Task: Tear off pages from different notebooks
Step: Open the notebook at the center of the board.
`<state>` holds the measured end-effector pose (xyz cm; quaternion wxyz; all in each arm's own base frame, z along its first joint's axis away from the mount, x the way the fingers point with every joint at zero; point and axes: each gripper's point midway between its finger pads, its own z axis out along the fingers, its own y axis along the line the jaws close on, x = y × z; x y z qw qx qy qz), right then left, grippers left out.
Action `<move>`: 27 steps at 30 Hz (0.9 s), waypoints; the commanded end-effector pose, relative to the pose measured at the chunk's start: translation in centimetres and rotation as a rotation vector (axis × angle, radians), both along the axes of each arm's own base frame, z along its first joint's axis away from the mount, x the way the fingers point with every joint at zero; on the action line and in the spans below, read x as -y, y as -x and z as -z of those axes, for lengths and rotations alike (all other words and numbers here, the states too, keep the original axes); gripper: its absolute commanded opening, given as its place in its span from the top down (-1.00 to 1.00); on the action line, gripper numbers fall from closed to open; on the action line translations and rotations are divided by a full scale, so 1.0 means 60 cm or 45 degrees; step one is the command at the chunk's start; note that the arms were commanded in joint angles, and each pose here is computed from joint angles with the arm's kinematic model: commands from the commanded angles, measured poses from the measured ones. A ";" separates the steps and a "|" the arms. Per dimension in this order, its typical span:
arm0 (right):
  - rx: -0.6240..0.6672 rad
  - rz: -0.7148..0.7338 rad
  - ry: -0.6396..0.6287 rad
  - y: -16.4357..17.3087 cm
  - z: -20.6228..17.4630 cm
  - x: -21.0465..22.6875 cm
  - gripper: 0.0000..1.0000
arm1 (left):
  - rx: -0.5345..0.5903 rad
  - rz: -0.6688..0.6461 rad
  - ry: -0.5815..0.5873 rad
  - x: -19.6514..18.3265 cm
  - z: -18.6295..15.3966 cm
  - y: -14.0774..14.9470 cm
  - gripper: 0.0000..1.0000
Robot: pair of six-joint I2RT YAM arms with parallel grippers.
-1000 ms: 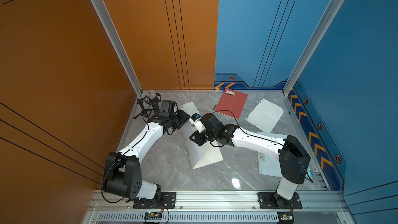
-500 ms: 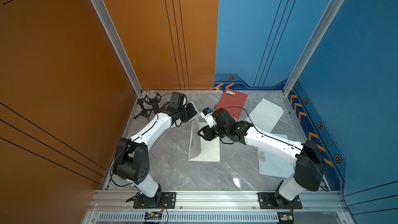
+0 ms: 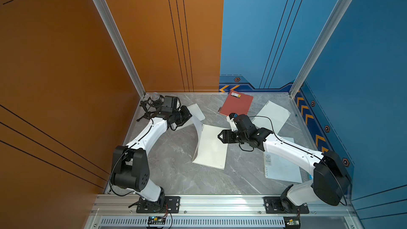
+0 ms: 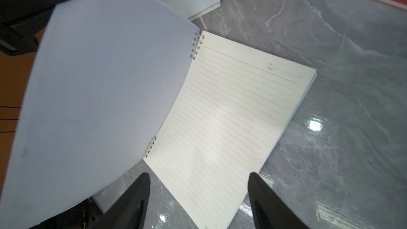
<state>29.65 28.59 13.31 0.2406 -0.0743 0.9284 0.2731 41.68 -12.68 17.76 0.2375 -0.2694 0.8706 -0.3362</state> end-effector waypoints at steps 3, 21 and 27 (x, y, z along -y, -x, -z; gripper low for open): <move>-0.173 0.180 0.096 0.001 0.090 0.022 -0.43 | -0.014 -0.038 -0.019 -0.038 0.013 0.018 1.00; -0.246 0.179 0.181 -0.018 0.149 0.008 -0.16 | -0.080 -0.152 -0.058 -0.102 0.059 0.069 1.00; -0.259 0.204 0.199 -0.021 0.154 0.031 -0.16 | -0.086 -0.162 -0.060 -0.107 0.063 0.071 1.00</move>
